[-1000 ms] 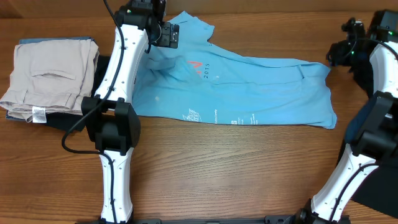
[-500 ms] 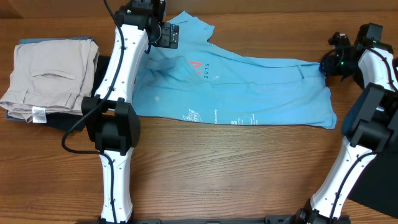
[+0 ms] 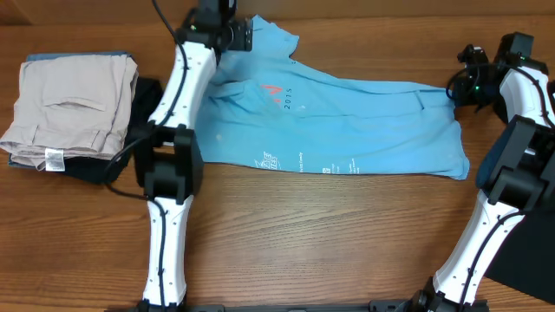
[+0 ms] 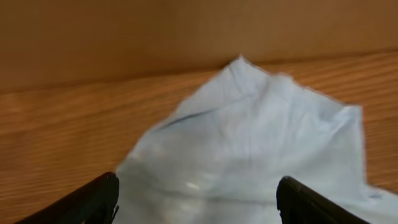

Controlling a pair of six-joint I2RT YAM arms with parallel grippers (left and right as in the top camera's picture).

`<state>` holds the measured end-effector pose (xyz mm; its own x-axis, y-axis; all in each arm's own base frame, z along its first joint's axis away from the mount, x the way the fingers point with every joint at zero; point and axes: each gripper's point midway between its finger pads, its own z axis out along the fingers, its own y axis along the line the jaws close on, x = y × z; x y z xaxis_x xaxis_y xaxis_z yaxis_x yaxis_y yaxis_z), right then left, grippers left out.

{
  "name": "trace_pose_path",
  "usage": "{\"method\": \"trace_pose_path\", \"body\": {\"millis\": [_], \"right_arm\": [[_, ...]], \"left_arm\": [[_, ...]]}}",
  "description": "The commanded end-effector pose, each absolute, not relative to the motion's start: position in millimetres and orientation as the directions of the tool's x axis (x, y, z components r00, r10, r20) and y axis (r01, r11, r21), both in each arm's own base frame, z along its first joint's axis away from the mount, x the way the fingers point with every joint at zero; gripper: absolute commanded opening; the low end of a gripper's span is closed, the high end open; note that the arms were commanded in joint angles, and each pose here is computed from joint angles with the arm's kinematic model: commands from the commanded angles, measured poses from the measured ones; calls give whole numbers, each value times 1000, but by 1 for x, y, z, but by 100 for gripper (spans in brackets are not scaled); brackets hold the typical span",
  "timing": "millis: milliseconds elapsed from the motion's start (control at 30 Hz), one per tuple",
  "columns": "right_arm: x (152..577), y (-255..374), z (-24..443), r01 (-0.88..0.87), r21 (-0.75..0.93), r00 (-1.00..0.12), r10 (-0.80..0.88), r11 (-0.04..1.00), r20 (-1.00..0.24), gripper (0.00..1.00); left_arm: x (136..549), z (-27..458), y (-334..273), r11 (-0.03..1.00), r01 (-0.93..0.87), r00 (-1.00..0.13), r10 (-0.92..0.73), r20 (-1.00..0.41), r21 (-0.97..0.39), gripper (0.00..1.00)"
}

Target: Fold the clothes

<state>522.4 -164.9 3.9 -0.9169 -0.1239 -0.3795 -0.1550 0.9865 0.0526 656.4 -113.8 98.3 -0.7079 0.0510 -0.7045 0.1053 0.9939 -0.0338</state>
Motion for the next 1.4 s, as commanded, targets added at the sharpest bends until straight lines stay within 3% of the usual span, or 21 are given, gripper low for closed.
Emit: {"method": "trace_pose_path", "body": {"millis": [0, 133, 367, 433, 533, 733, 800, 867, 933, 1200, 1367], "right_arm": [[511, -161, -24, -146, 92, -942, -110, 985, -318, 4], [506, -157, -25, -147, 112, -947, -107, 983, -303, 4], [507, -157, -25, -143, 115, -947, -103, 983, -304, 4], [507, -156, -25, -144, 117, -947, -103, 983, -306, 4], [509, -157, -24, -145, 112, -944, -104, 983, -313, 4], [511, -158, -24, -146, 108, -941, -105, 983, -322, 4], [511, -158, -24, -146, 108, -941, -105, 983, -321, 4], [511, -158, -24, -146, 108, -941, -105, 983, -321, 4], [511, -158, -24, -146, 107, -941, -105, 983, -321, 5], [511, -158, -24, -146, 107, -941, -105, 983, -321, 5], [511, -158, -24, -143, 109, -942, -101, 984, -320, 5]], "left_arm": [[678, 57, -114, 994, 102, -679, 44, -733, -35, 83], [691, 24, -101, 995, 97, -659, 54, -750, -14, 78], [653, -30, -73, 994, 101, -812, 98, -575, 27, 61], [634, -42, -79, 987, 154, -852, 160, -498, 55, 71], [623, -26, -71, 984, 139, -872, 177, -457, 114, 77], [658, 67, -83, 968, 188, -720, 249, -647, 164, 92], [665, 72, -92, 962, 229, -685, 266, -678, 146, 90], [678, 82, -103, 960, 253, -624, 255, -739, 119, 76], [686, 89, -103, 961, 247, -590, 252, -767, 125, 76], [695, 53, -105, 923, 316, -551, 369, -749, 222, 73], [693, 33, -113, 915, 351, -557, 374, -742, 198, 74]]}}
